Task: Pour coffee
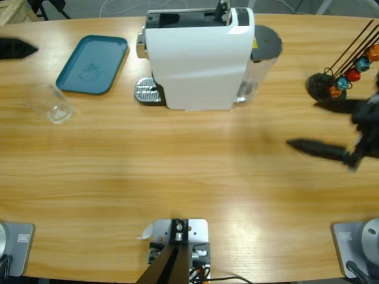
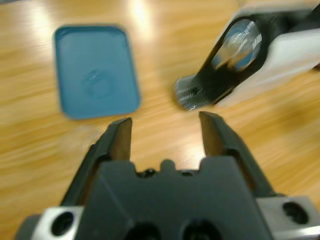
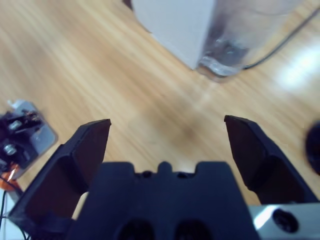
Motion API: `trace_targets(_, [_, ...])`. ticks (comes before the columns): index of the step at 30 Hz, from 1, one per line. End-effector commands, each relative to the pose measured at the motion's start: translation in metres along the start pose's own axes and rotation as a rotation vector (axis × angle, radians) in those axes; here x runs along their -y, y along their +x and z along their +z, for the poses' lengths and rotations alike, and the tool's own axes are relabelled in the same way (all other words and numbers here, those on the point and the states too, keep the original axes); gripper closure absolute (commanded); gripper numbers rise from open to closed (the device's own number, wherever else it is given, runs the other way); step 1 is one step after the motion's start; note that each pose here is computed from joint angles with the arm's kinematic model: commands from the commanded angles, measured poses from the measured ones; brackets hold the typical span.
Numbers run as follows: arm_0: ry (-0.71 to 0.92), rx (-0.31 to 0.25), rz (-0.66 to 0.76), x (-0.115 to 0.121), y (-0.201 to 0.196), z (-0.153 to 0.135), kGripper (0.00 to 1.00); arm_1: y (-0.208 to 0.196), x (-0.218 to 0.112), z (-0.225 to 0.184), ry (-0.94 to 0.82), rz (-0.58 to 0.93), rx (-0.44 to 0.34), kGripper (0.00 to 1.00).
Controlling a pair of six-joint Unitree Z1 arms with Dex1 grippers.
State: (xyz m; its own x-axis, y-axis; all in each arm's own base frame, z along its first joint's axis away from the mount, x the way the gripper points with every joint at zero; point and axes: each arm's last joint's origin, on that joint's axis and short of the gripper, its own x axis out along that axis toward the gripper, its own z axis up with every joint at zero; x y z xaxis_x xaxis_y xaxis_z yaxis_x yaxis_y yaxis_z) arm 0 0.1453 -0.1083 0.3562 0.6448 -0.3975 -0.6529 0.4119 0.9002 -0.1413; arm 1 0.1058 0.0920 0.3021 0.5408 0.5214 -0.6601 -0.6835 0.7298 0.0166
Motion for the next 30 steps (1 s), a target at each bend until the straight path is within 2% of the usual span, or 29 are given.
trace_targets(1, [0.044, -0.003, 0.062, -0.016, -0.030, -0.050, 0.000, 0.026, 0.017, 0.051, 0.071, -0.249, -0.222, 0.000])
trace_targets(3, [0.036, 0.015, 0.057, -0.020, -0.038, -0.063, 0.000, 0.032, 0.030, 0.042, 0.198, -0.256, -0.202, 0.010])
trace_targets(4, [0.037, 0.012, 0.058, -0.022, -0.039, -0.068, 0.000, 0.033, 0.037, 0.036, 0.259, -0.249, -0.188, 0.061])
trace_targets(5, [0.038, 0.001, 0.061, -0.023, -0.037, -0.073, 0.001, 0.031, 0.043, 0.031, 0.316, -0.255, -0.159, 0.140])
trace_targets(8, [0.031, -0.021, 0.051, -0.024, -0.035, -0.081, 0.004, 0.015, 0.055, 0.022, 0.487, -0.313, -0.031, 0.250])
trace_targets(9, [0.029, -0.022, 0.041, -0.024, -0.035, -0.082, 0.004, 0.008, 0.055, 0.022, 0.490, -0.329, 0.004, 0.270])
trace_targets(11, [0.030, -0.028, 0.038, -0.025, -0.035, -0.084, 0.004, -0.005, 0.054, 0.020, 0.484, -0.384, 0.051, 0.411])
trace_targets(13, [0.031, -0.033, 0.037, -0.025, -0.035, -0.085, 0.004, -0.021, 0.050, 0.009, 0.482, -0.438, 0.111, 0.611])
trace_targets(15, [0.030, -0.036, 0.033, -0.024, -0.034, -0.085, 0.004, -0.035, 0.044, -0.007, 0.485, -0.459, 0.173, 0.648])
trace_targets(19, [0.032, -0.043, 0.033, -0.024, -0.032, -0.084, 0.004, -0.048, 0.034, -0.018, 0.442, -0.443, 0.217, 0.644])
trace_targets(22, [0.034, -0.048, 0.036, -0.024, -0.030, -0.084, 0.004, -0.039, 0.031, -0.012, 0.348, -0.398, 0.185, 0.621])
trace_targets(23, [0.035, -0.049, 0.036, -0.023, -0.029, -0.084, 0.004, -0.036, 0.031, -0.010, 0.334, -0.394, 0.179, 0.496])
trace_targets(24, [0.035, -0.050, 0.036, -0.023, -0.028, -0.084, 0.004, -0.035, 0.031, -0.009, 0.325, -0.394, 0.175, 0.429])
trace_targets(25, [0.036, -0.052, 0.036, -0.023, -0.025, -0.084, 0.004, -0.035, 0.031, -0.009, 0.324, -0.400, 0.179, 0.266])
trace_targets(26, [0.036, -0.053, 0.037, -0.023, -0.024, -0.083, 0.004, -0.036, 0.033, -0.011, 0.340, -0.427, 0.188, 0.145])
trace_targets(28, [0.036, -0.052, 0.037, -0.022, -0.022, -0.083, 0.000, -0.035, 0.042, -0.013, 0.391, -0.487, 0.187, 0.023])
trace_targets(30, [0.036, -0.047, 0.035, -0.022, -0.021, -0.084, 0.000, -0.030, 0.050, -0.010, 0.427, -0.519, 0.164, 0.000])
